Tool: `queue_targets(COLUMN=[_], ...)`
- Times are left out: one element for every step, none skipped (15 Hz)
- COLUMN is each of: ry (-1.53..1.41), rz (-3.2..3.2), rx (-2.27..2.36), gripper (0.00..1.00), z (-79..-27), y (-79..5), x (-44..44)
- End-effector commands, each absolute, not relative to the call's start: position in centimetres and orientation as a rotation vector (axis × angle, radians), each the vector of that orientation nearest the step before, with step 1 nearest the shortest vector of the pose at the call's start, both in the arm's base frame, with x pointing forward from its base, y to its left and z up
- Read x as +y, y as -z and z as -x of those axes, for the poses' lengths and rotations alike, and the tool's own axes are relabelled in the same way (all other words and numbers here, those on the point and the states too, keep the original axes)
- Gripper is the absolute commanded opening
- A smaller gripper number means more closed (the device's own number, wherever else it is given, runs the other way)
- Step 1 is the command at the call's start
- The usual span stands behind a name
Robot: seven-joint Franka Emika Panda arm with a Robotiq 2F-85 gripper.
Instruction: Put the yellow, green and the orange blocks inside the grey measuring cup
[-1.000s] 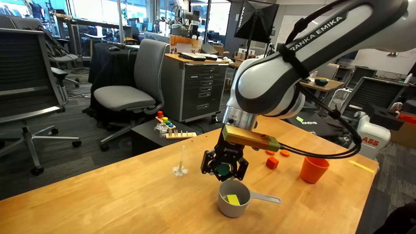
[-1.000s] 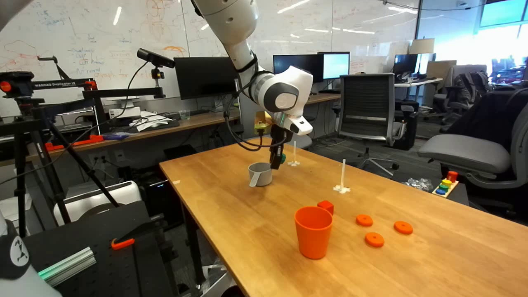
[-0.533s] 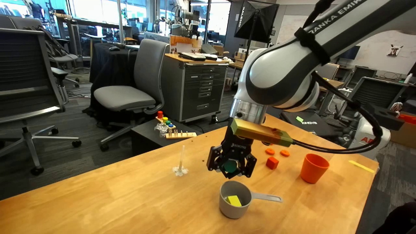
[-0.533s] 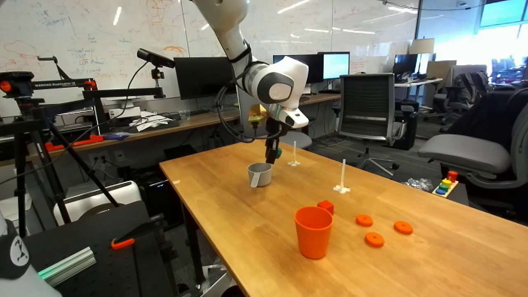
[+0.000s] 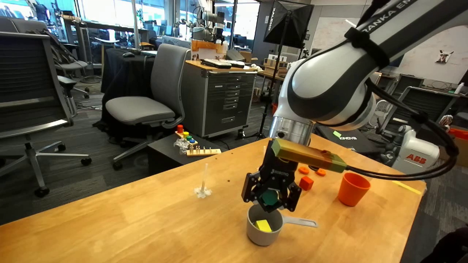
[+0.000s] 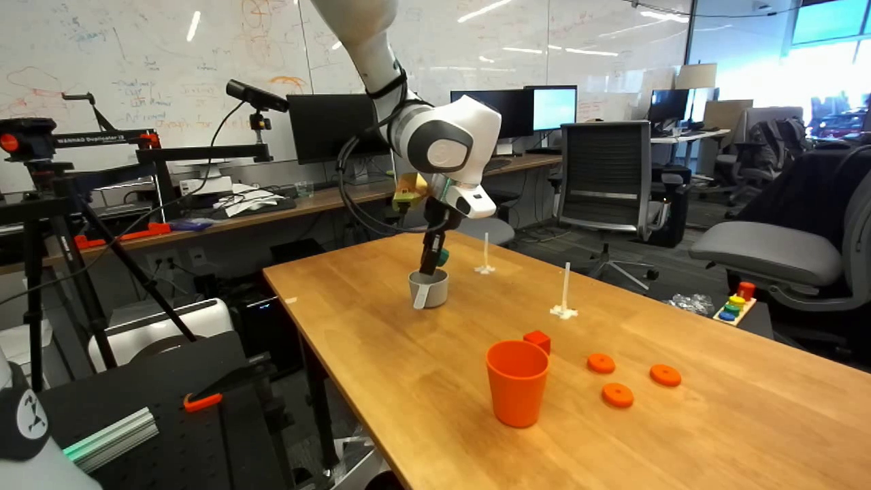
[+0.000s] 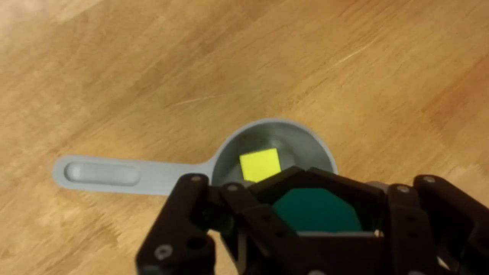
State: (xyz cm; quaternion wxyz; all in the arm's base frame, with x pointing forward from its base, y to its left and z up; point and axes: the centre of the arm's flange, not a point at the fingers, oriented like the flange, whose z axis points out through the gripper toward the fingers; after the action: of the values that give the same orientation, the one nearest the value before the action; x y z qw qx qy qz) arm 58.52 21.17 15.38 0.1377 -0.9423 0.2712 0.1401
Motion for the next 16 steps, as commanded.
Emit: queue_targets(ry=[-0.456,-0.471,-0.492,-0.482,-0.474,-0.454,-0.448,-0.421,-0.398,-0.378,-0.354,-0.33,-0.313,-0.288,-0.259,-0.238], rz=[2.658,2.653,2.648,2.662,2.682,2.7,2.713,2.731,2.745,2.759,2.765,2.777,2.788,2.799,2.804,2.806], rx=[0.788,0.791,0.795,0.805,0.797,0.802,0.795,0.802,0.801,0.803,0.801,0.798,0.792,0.778,0.772,0.768], gripper=[0.01,0.01,0.28,0.3,0.36,0.45,0.52,0.59,0.68,0.74,0.83,0.89,0.96,1.0,1.0,1.0], z=[-56.2,-55.8,-55.5,-55.3,-55.1,-55.1,-55.2,-55.4,-55.7,-56.0,-56.3,-56.7,-57.0,-57.3,-57.6,-57.9], y=[-15.0,-14.7,-14.5,-14.3,-14.4,-14.5,-14.8,-15.3,-15.9,-16.5,-17.2,-18.0,-18.6,-19.6,-20.7,-21.8], x=[20.7,20.7,20.7,20.7,20.6,20.5,20.3,20.0,19.7,19.3,19.0,18.7,18.6,18.5,18.4,18.3])
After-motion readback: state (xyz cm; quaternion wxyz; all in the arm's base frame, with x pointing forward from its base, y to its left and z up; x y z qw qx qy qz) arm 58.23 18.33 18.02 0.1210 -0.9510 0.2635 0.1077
